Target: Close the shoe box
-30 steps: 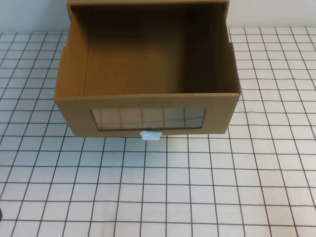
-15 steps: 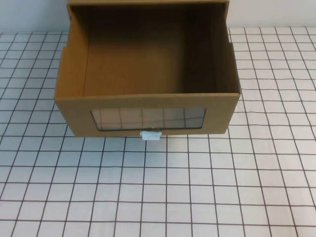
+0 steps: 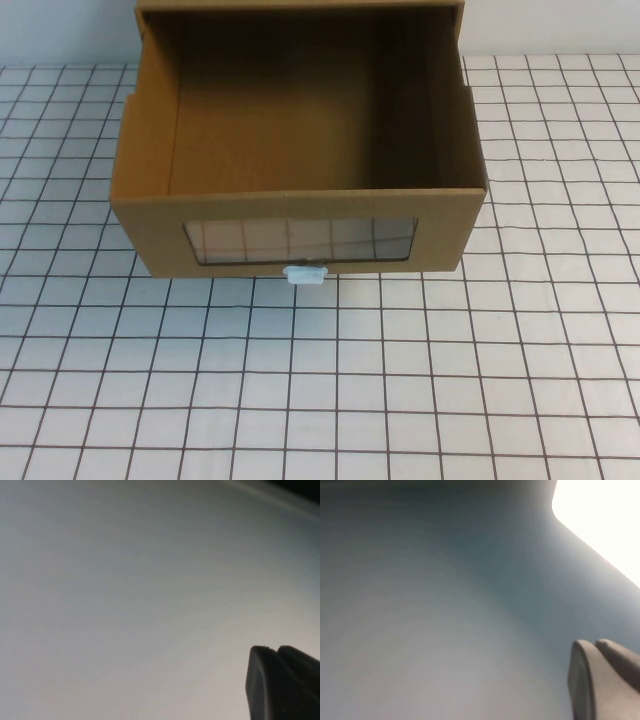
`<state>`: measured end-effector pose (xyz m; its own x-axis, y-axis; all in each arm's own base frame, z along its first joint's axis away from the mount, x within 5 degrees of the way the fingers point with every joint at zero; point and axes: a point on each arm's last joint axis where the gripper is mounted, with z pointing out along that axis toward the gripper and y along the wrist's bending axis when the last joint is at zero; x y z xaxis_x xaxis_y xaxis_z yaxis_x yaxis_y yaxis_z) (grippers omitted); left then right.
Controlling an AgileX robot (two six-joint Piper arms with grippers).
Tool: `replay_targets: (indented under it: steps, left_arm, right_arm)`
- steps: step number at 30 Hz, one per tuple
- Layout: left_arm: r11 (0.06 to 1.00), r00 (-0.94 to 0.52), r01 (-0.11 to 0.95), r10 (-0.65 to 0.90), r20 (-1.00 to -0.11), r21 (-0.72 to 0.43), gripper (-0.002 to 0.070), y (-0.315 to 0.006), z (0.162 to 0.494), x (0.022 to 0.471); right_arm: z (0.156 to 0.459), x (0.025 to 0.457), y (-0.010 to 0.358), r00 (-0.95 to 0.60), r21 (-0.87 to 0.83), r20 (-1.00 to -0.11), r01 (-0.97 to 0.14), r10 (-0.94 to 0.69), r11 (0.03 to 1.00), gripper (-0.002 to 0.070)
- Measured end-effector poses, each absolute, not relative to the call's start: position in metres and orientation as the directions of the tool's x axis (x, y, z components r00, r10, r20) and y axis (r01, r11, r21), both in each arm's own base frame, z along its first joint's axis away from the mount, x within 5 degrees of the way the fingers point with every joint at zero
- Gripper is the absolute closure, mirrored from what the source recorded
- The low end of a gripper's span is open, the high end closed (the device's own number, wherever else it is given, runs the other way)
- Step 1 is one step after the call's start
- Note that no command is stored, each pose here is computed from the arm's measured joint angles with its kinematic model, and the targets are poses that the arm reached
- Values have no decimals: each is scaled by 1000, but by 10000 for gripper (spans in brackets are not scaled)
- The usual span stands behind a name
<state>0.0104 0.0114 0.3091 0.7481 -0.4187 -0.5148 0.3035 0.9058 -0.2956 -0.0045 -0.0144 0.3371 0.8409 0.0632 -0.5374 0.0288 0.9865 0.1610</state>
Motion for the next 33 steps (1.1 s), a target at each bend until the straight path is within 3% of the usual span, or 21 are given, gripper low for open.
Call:
replay_targets:
  steps: [8,15,18,22,26,29,33]
  left_arm:
    - [912,847,339,-403,-347,-231,679,17,385,-40]
    - [952,884,268,-304,-355,-148,679,19,442,-86]
    - [959,860,253,-284,-425,-128,679,16,466,-88]
    - [977,789,199,-206,-579,-77,679,10,494,-69]
    - [984,664,174,-135,-735,-23,679,3,517,-36]
    - [980,508,200,-121,-853,-20,679,-5,527,0]
    - [963,188,253,-141,-972,-90,679,-17,532,52]
  right_arm:
    - [395,-53,-10,941,96,-337,36,-1,995,690]
    - [435,-99,-12,986,121,-165,-4,24,993,690]
    - [455,-108,-12,985,130,-148,-67,86,989,690]
    - [486,-105,-9,950,119,-276,-117,146,986,689]
    - [518,-86,-2,824,95,-541,-141,170,985,690]
    - [538,-59,3,657,82,-734,-168,173,982,690]
    - [550,-16,7,418,85,-890,-236,180,968,690]
